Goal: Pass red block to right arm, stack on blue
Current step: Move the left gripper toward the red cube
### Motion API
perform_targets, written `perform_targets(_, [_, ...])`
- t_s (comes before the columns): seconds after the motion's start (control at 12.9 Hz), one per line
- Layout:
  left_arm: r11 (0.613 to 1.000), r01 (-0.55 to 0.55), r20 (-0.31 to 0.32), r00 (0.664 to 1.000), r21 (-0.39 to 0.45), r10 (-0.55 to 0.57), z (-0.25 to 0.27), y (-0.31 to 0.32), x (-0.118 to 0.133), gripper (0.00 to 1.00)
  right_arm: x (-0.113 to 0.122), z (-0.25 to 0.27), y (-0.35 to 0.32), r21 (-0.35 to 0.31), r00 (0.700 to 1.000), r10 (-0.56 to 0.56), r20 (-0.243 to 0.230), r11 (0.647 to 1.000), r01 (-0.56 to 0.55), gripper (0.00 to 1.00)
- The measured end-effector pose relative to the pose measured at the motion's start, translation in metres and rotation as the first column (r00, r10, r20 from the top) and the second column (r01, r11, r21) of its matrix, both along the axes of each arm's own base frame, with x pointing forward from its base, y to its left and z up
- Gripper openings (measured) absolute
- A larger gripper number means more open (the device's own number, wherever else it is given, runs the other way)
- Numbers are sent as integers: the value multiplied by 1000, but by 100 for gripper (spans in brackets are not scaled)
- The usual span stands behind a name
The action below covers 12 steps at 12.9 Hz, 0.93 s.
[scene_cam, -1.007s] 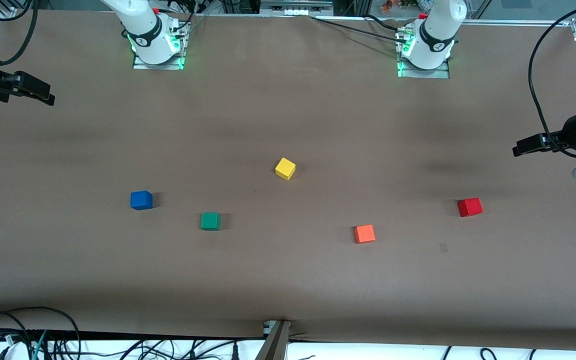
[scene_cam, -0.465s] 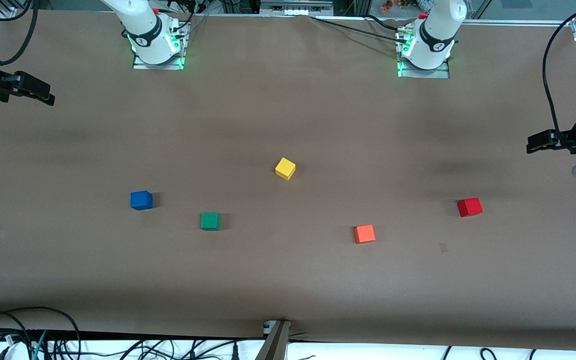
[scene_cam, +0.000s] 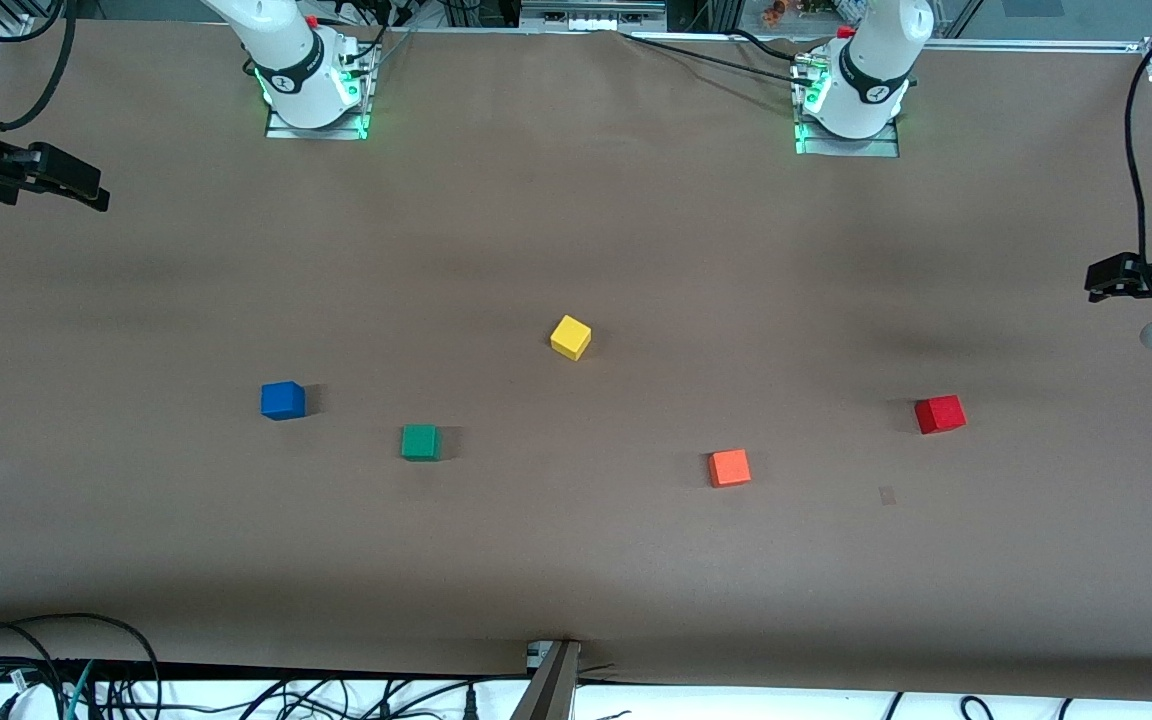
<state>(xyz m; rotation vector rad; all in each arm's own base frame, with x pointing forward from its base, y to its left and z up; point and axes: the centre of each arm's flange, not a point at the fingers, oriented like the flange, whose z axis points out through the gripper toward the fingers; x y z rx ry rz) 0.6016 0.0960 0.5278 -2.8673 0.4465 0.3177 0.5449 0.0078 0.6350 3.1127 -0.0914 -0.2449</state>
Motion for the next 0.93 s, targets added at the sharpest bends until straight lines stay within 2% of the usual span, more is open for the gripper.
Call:
perform_targets(0.23, [993,119,-25,993,-26,-119,-12,48,2,100,0,0,0,0,1000,0,0,1000,0,100])
perform_targets(0.46, [968,244,-44,968,-63,-247,-30,94,2,100,0,0,0,0,1000,0,0,1000,0,100])
perform_targets(0.62, [941,316,-45,945,-122,-323,-46,116,2,100,0,0,0,0,1000,0,0,1000,0,100])
perform_targets(0.77, [893,386,-23,916,-230,-402,-71,148,-3,100,0,0,0,0,1000,0,0,1000,0,100])
perform_targets(0.93, [806,477,64,871,-351,-487,-105,187,-8,100,0,0,0,0,1000,-1,0,1000,1,100])
